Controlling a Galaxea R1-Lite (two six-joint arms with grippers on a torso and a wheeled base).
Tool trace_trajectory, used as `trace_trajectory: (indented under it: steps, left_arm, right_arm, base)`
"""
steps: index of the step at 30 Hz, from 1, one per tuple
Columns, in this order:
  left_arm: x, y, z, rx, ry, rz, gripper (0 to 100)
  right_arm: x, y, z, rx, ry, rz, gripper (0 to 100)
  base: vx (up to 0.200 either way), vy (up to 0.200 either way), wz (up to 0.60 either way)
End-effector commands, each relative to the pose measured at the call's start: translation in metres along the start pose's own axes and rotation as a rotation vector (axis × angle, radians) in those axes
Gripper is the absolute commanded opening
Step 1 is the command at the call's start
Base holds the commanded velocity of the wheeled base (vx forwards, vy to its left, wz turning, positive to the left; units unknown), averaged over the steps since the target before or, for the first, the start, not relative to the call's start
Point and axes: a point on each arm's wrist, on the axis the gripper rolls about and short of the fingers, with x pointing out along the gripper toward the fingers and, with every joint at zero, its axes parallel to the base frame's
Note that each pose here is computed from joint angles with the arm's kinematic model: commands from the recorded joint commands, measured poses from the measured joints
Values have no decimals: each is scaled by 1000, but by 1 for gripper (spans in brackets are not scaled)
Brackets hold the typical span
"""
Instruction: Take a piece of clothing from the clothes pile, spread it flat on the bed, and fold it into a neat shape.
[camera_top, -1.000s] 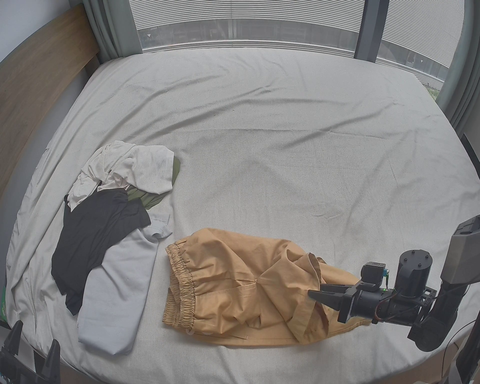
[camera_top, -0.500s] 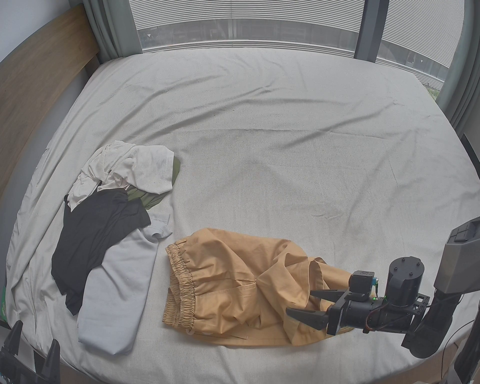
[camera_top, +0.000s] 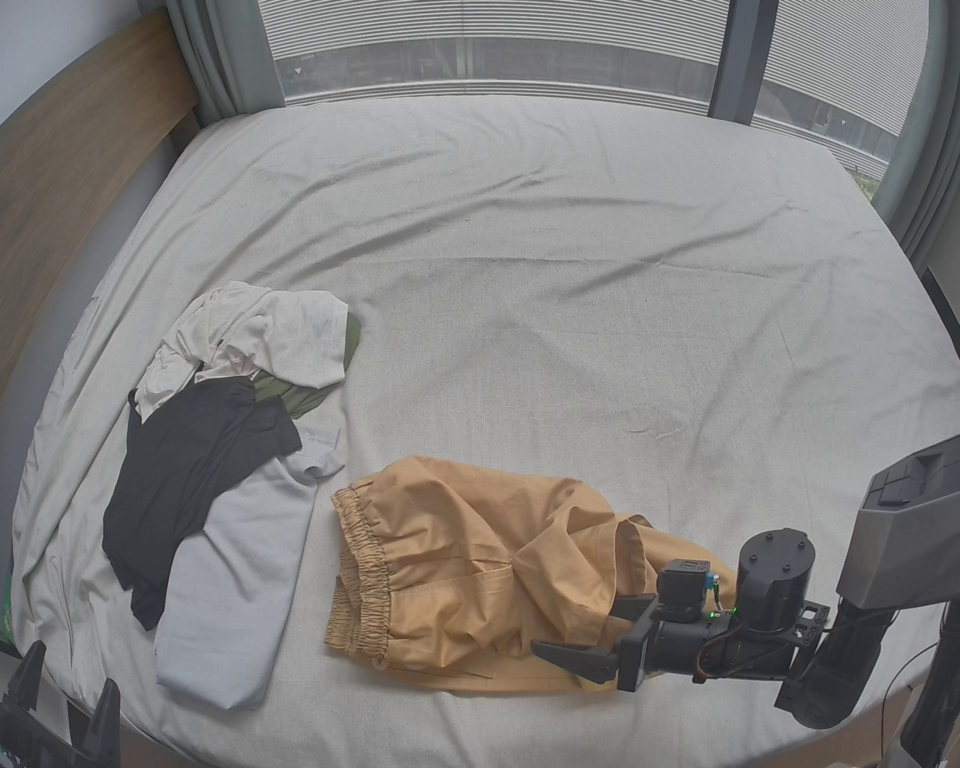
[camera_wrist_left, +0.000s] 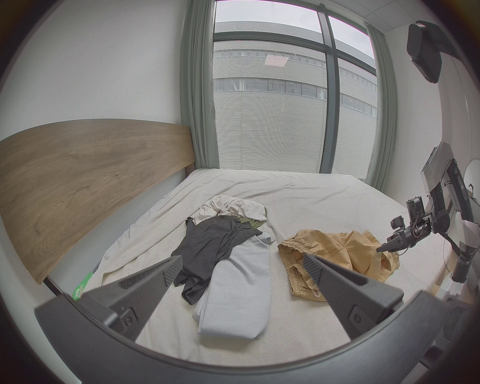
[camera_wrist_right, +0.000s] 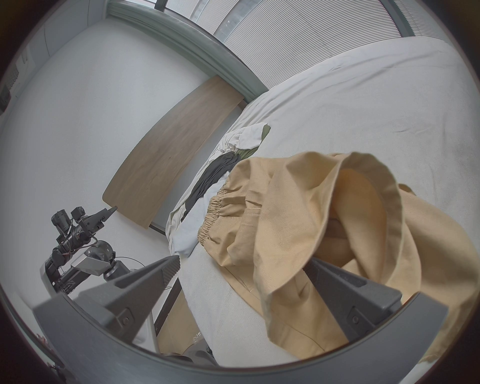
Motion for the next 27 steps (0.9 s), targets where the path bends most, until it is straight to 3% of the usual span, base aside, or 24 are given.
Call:
trace_trajectory:
  steps: [1,23,24,27]
  left_arm:
    - [0,0,-5,-1,4,0,100]
    - [0,0,-5,-2,5,0,100]
    - [0,0,-5,-2,5,2,100]
    - [0,0,-5,-2,3,2,100]
  right_arm:
    - [10,-1,-5,-2,16,8,100]
    - [26,2,1,-26,-28,1,100]
    - [27,2,2,-28,-35,4,0]
    - [28,2,2,-29,-35,5,0]
  base:
    - [0,0,0]
    - [0,0,0]
    - [0,0,0]
    - [0,0,0]
